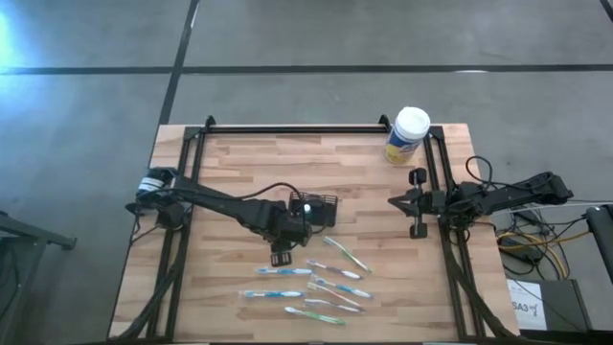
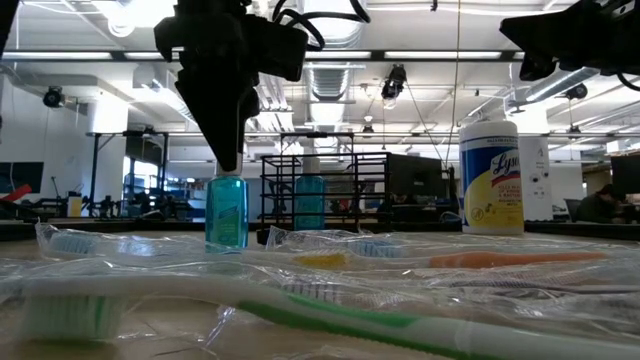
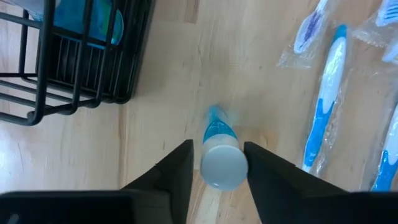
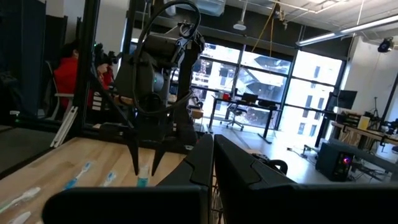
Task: Pick & Place toothbrushing station
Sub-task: Put the mouthwash into the wire organizer
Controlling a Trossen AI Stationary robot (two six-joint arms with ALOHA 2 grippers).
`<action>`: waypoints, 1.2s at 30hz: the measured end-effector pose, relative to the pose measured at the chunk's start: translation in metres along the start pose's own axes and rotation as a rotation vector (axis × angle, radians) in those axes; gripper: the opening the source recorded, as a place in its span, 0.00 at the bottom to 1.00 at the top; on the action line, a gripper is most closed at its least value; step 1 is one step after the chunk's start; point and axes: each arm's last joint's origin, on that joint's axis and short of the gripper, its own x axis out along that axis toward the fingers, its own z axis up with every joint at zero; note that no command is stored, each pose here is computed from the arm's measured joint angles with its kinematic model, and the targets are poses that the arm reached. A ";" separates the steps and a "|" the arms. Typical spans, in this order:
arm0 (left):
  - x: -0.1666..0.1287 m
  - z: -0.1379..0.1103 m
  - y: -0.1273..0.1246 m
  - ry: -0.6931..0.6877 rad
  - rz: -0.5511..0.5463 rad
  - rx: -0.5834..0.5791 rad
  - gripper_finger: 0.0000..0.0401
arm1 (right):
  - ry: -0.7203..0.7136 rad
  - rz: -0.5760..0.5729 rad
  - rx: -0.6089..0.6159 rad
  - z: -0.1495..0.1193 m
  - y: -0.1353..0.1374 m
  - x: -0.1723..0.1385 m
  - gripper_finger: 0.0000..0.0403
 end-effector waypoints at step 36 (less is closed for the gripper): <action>-0.087 -0.153 0.067 -0.402 -0.146 0.000 0.24 | 0.005 0.001 -0.001 -0.001 0.000 0.000 0.03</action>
